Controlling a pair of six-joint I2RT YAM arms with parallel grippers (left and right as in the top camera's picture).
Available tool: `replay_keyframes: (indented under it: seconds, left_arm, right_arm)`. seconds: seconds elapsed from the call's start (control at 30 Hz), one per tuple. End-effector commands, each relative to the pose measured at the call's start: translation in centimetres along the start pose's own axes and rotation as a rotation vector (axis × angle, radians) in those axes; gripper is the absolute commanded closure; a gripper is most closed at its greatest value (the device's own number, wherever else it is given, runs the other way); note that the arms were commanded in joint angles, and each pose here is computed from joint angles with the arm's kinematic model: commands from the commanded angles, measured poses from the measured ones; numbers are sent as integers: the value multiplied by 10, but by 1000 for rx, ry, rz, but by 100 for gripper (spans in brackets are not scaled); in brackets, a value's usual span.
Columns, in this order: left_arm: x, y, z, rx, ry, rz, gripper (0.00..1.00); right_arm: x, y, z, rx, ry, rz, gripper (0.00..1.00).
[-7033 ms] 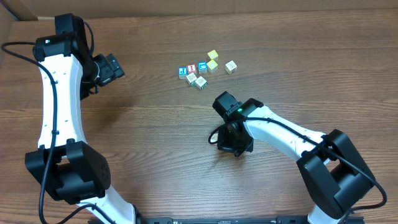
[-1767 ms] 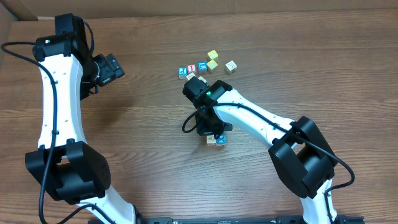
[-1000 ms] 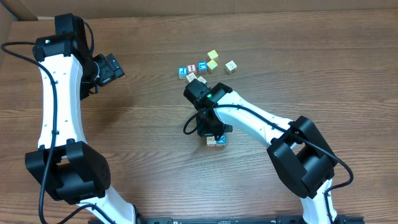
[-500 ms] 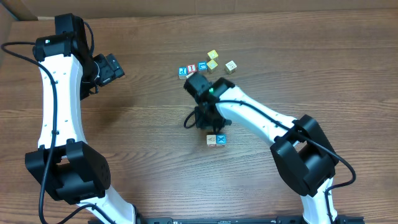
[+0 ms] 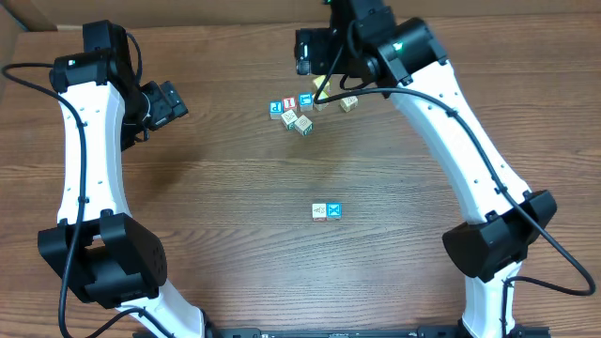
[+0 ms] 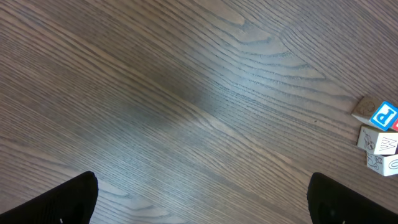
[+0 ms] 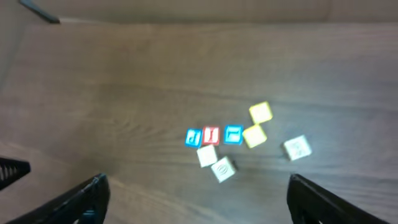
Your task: Flip 3 blocks
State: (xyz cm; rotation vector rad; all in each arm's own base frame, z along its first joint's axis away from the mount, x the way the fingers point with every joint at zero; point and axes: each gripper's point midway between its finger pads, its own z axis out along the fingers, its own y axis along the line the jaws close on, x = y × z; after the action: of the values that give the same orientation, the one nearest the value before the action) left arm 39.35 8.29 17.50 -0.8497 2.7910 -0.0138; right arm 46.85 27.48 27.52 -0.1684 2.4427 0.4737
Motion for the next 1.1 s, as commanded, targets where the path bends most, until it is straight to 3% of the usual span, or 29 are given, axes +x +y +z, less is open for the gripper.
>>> replay_keyframes:
  seconds: [0.0,0.5,0.7,1.07]
  left_arm:
    - [-3,-8,-3,13,-13,11,0]
    - [-3,-8,-3,12,-12,11,0]
    - [-3,-8,-3,12,-12,11,0]
    - [-3,-8,-3,13,-13,11,0]
  right_arm:
    - [18,-4,27,14,58,-98,7]
    - [118,-47,157,107,331,-96,12]
    - [121,-41,172,62,325,-147,13]
    - [147,-24,183,26,354,-218,27]
